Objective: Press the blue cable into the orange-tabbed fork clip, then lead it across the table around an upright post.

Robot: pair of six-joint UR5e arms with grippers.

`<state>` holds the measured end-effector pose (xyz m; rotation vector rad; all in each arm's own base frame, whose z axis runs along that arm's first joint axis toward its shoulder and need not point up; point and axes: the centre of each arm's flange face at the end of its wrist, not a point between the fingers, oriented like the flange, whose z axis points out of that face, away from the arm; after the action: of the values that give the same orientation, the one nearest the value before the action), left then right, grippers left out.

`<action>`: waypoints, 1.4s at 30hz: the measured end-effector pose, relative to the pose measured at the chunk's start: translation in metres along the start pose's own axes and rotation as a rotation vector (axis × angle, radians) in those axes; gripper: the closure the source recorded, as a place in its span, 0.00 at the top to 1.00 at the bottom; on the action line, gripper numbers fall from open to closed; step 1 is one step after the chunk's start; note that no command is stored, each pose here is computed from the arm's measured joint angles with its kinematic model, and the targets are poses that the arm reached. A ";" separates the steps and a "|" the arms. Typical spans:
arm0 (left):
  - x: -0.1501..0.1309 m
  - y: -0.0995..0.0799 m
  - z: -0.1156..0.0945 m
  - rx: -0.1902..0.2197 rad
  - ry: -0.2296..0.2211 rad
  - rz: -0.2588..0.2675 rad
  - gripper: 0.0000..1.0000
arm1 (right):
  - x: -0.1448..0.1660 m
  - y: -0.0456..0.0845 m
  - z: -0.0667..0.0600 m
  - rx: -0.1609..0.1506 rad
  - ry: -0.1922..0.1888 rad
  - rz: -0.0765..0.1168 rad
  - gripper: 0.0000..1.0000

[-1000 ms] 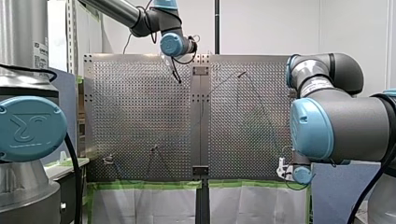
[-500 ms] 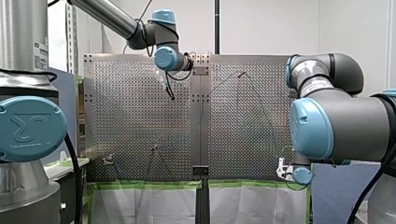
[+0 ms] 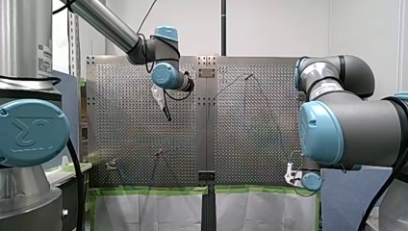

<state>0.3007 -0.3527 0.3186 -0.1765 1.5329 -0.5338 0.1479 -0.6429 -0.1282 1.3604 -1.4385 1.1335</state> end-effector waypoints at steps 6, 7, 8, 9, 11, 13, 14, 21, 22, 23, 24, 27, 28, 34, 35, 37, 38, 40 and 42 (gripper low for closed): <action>0.026 0.020 -0.012 -0.025 0.046 0.024 1.00 | 0.001 0.000 0.001 0.005 0.003 0.000 0.00; 0.029 0.023 -0.014 -0.027 0.049 0.026 1.00 | 0.001 -0.001 0.001 0.007 0.003 0.000 0.00; 0.031 0.025 -0.016 -0.029 0.051 0.027 1.00 | 0.001 -0.001 0.001 0.008 0.003 0.000 0.00; 0.034 0.028 -0.018 -0.032 0.053 0.028 1.00 | 0.001 -0.001 0.001 0.008 0.003 0.000 0.00; 0.039 0.033 -0.022 -0.035 0.056 0.028 1.00 | 0.001 -0.001 0.001 0.009 0.004 0.000 0.00; 0.045 0.040 -0.027 -0.039 0.060 0.029 1.00 | 0.001 -0.001 0.001 0.010 0.004 0.000 0.00; 0.047 0.042 -0.029 -0.040 0.061 0.030 1.00 | 0.001 -0.001 0.002 0.010 0.005 0.000 0.00; 0.064 0.061 -0.046 -0.046 0.062 0.030 1.00 | 0.001 -0.001 0.002 0.011 0.005 0.001 0.00; 0.066 0.064 -0.048 -0.046 0.063 0.031 1.00 | 0.001 -0.001 0.002 0.011 0.006 0.002 0.00; 0.068 0.066 -0.050 -0.047 0.063 0.032 1.00 | 0.001 -0.001 0.002 0.011 0.005 0.002 0.00; 0.070 0.068 -0.053 -0.047 0.063 0.033 1.00 | 0.001 -0.001 0.002 0.011 0.005 0.001 0.00; 0.076 0.075 -0.060 -0.047 0.063 0.035 1.00 | 0.001 -0.001 0.002 0.012 0.005 0.001 0.00; 0.078 0.077 -0.062 -0.045 0.064 0.033 1.00 | 0.001 -0.002 0.002 0.012 0.005 0.001 0.00; 0.089 0.088 -0.075 -0.014 0.079 0.052 1.00 | 0.001 -0.002 0.002 0.012 0.004 0.000 0.00; 0.090 0.089 -0.076 -0.010 0.081 0.054 1.00 | 0.001 -0.002 0.002 0.012 0.004 0.000 0.00; 0.093 0.094 -0.080 -0.004 0.083 0.054 1.00 | 0.002 -0.002 0.003 0.013 0.006 0.000 0.00; 0.094 0.096 -0.082 -0.004 0.083 0.054 1.00 | 0.002 -0.003 0.003 0.013 0.006 0.000 0.00; 0.097 0.102 -0.085 -0.007 0.081 0.053 1.00 | 0.002 -0.003 0.003 0.013 0.006 -0.001 0.00; 0.097 0.106 -0.085 -0.011 0.069 0.048 1.00 | 0.002 -0.003 0.003 0.013 0.005 -0.001 0.00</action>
<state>0.2361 -0.2837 0.1814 -0.1305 1.6035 -0.4984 0.1505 -0.6458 -0.1271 1.3660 -1.4293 1.1472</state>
